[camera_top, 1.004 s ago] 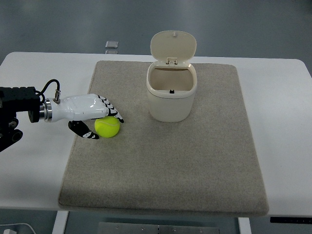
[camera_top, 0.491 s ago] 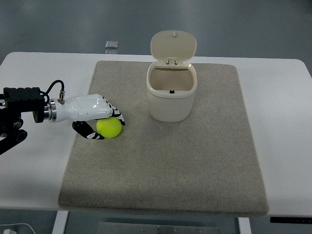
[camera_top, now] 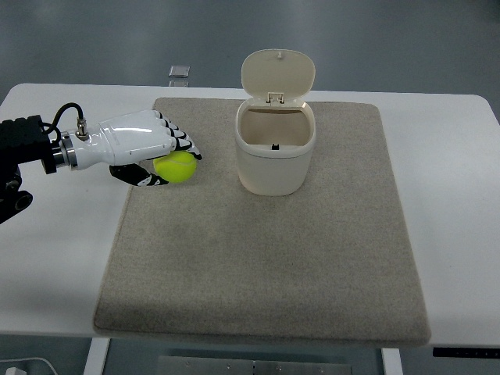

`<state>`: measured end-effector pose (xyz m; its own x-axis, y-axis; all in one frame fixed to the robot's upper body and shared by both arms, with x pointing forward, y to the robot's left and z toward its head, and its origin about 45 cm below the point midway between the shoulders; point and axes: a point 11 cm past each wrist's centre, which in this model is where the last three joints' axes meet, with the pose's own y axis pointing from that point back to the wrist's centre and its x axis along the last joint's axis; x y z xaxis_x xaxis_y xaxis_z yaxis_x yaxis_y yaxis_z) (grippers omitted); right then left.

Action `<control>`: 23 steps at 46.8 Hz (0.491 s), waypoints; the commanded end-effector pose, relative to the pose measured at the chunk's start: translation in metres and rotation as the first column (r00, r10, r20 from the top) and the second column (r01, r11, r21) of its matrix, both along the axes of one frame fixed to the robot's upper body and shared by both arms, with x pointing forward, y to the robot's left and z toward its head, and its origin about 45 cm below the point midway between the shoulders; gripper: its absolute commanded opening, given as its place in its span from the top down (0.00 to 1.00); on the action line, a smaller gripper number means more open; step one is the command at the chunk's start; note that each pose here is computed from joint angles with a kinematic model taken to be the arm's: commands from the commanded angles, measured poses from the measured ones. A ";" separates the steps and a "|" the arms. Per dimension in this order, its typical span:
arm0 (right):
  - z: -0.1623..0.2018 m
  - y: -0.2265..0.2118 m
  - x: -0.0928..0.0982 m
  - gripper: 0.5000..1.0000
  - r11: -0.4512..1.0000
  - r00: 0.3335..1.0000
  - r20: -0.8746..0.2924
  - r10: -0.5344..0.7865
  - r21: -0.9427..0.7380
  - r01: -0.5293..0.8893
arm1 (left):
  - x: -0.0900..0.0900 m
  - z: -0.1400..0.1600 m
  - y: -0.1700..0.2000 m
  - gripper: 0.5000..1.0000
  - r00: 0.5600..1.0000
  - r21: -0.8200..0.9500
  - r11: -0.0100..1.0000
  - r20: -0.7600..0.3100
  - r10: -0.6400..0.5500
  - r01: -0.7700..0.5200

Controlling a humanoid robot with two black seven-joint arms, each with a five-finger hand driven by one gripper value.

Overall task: Put tennis ball into box with left hand
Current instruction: 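Carry the ball with the left hand over the open cream bin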

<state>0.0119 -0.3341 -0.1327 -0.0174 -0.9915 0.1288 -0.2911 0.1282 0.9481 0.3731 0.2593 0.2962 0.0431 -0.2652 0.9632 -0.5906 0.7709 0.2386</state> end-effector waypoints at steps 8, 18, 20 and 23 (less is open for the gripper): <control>0.000 0.000 0.000 0.12 1.000 1.000 0.000 0.000 0.000 0.000 | 0.009 0.041 -0.018 1.00 0.990 -0.006 0.998 0.126 -0.061 0.062; 0.000 0.000 0.000 0.12 1.000 1.000 0.000 0.000 0.000 0.000 | 0.006 0.041 -0.049 1.00 0.957 0.051 0.984 0.231 -0.177 0.169; 0.000 0.000 0.000 0.12 1.000 1.000 0.000 0.000 0.000 0.000 | 0.006 0.045 -0.053 1.00 0.950 0.050 0.982 0.249 -0.188 0.182; 0.000 0.000 0.000 0.12 1.000 1.000 0.000 0.000 0.000 0.000 | 0.007 0.051 -0.061 1.00 0.940 0.062 0.977 0.266 -0.212 0.203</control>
